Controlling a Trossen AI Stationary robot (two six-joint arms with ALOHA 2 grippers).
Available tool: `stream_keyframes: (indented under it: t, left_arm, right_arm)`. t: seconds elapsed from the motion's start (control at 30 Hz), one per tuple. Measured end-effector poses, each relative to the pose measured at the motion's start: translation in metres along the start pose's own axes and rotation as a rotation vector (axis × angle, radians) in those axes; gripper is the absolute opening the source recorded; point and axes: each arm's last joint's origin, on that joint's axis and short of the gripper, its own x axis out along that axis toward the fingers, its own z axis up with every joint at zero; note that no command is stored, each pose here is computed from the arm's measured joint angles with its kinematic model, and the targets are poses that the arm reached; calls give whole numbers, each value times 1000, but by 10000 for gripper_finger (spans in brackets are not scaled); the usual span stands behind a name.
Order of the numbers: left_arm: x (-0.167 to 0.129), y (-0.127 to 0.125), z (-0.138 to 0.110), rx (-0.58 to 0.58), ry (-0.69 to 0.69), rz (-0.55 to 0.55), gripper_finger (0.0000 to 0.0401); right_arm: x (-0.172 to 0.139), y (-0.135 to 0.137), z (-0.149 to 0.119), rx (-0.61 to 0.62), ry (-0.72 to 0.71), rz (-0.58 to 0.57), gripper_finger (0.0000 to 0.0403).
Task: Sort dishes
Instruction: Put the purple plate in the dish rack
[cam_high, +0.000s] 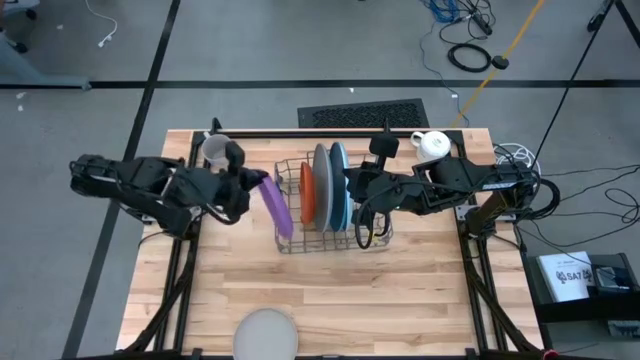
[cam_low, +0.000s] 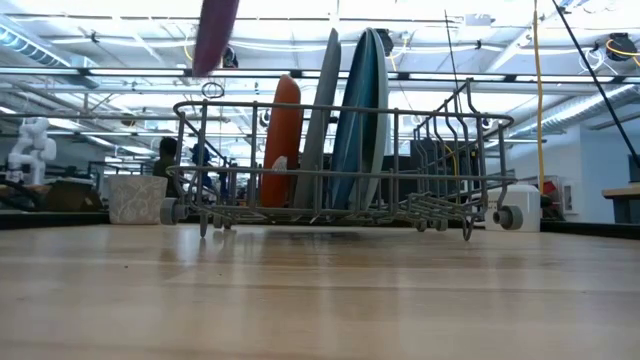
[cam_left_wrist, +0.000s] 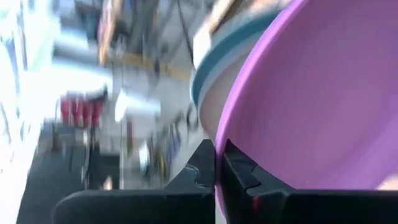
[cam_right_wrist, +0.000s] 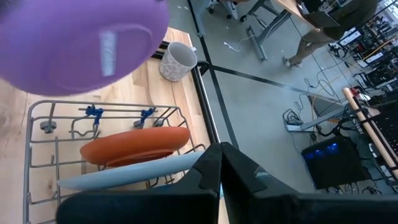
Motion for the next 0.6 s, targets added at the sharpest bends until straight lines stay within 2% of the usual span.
stream_keyframes:
  t: [0.13, 0.3, 0.47, 0.6]
  left_arm:
    - [-1, 11, 2, 53, -159, 26, 0]
    - [9, 19, -14, 52, -192, 1, 0]
    - [30, 18, -41, -83, -200, -81, 0]
    - [49, 13, -61, -156, -279, -125, 0]
  right_arm:
    - [0, 0, 0, 3, -3, 0, 0]
    - [-2, 2, 0, 11, -3, 7, 0]
    - [-5, 6, 1, 9, -11, 23, 0]
    - [-8, 9, 1, 19, -16, 31, 0]
